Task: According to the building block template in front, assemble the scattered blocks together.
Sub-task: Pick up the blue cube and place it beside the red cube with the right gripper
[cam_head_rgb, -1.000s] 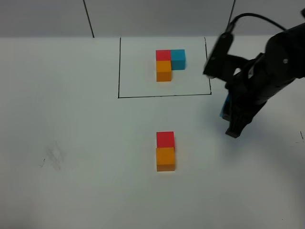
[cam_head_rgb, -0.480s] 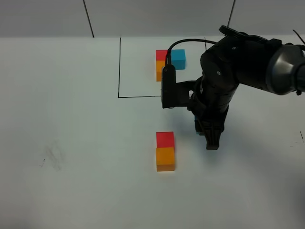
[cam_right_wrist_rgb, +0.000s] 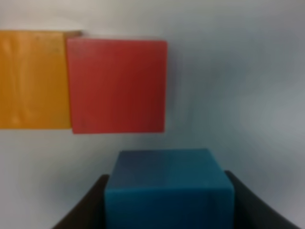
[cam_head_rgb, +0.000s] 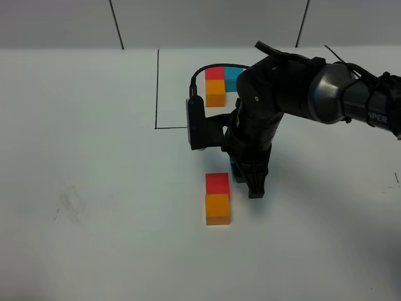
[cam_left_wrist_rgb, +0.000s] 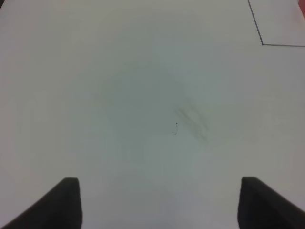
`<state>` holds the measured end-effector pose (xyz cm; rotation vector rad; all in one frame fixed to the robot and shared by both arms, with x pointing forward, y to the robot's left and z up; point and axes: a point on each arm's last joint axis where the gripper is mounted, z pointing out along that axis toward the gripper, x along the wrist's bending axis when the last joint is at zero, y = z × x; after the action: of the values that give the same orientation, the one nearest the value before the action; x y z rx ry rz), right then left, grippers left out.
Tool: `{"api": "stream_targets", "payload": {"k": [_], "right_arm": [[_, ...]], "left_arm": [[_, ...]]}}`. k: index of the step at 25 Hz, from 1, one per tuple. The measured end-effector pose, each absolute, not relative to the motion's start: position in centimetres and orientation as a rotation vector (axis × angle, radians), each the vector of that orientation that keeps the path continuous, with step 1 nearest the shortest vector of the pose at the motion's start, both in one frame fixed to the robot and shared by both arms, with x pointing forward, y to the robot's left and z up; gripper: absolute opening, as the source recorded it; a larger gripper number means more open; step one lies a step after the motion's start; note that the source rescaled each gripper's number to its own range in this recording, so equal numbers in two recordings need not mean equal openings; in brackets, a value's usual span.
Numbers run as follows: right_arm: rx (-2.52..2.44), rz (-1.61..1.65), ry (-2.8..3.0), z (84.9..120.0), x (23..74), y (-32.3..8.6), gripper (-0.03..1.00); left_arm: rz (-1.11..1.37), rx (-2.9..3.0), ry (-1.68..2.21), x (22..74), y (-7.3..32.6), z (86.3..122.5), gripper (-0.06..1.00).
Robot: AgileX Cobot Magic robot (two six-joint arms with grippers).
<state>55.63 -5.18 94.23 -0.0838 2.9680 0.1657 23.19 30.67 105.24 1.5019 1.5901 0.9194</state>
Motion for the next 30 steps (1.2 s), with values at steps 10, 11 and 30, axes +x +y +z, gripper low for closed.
{"api": "stream_targets", "payload": {"k": [10, 11, 30], "right_arm": [[-0.028, 0.114, 3.002, 93.8, 55.3, -5.6, 0.16], [-0.026, 0.109, 3.010, 93.6, 55.1, -5.7, 0.16], [-0.062, 0.192, 2.994, 92.4, 54.7, -5.6, 0.16]], "left_arm": [[0.919, 1.502, 1.590, 23.2, 30.7, 105.2, 0.52], [0.919, 1.502, 1.590, 23.2, 30.7, 105.2, 0.52], [0.919, 1.502, 1.590, 23.2, 30.7, 105.2, 0.52]]}}
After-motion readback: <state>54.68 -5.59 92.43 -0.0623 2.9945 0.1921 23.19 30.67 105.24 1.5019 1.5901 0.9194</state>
